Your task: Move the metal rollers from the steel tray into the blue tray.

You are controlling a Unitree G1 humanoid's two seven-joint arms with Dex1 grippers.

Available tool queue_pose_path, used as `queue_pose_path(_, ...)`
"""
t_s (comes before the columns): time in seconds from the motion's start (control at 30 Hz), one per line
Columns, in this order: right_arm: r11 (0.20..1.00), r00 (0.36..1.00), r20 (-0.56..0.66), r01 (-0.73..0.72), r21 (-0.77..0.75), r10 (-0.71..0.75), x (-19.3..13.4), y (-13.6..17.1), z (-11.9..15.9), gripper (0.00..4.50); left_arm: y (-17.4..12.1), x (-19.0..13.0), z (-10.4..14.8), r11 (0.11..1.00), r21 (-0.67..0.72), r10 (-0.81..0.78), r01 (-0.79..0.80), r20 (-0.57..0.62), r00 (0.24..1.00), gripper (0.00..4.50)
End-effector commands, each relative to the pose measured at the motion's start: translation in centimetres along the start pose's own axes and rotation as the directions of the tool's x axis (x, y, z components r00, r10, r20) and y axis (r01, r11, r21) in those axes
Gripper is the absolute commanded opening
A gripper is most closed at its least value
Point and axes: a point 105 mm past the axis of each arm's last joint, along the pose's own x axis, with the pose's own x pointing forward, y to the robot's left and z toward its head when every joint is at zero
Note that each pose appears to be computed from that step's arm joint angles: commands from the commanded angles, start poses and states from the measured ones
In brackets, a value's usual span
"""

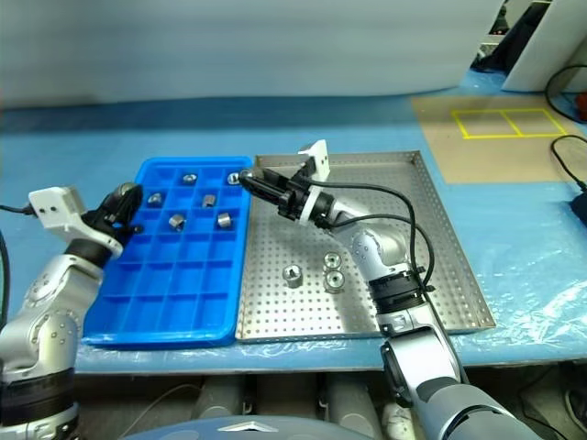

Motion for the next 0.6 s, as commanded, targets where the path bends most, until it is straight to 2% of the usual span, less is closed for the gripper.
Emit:
queue_pose_path(0.03, 0.996, 0.998, -0.024, -0.058, -0.064, 0.057, 0.6, 0.9, -0.3, 1.31, -0.6, -0.7, 0.2, 0.996, 0.089, -0.002, 0.005, -0.027, 1.0, 1.25)
queue_pose_path(0.2, 0.996, 0.999, -0.032, -0.046, -0.071, 0.044, 0.4, 0.9, -1.0, 1.31, -0.8, -0.5, -2.1, 0.993, 0.121, 0.025, -0.009, -0.131, 0.991, 1.25)
queue_pose_path(0.4, 0.997, 0.999, -0.036, 0.0, -0.071, -0.003, -0.3, 0.6, -1.7, 1.31, 0.4, -1.0, -4.5, 0.972, 0.224, 0.12, -0.063, -0.253, 0.96, 1.25)
queue_pose_path(0.6, 0.996, 0.999, -0.046, 0.001, -0.093, -0.005, 0.1, 0.7, -1.8, 1.31, 1.5, -0.8, -4.1, 0.962, 0.251, 0.171, -0.108, -0.246, 0.954, 3.27)
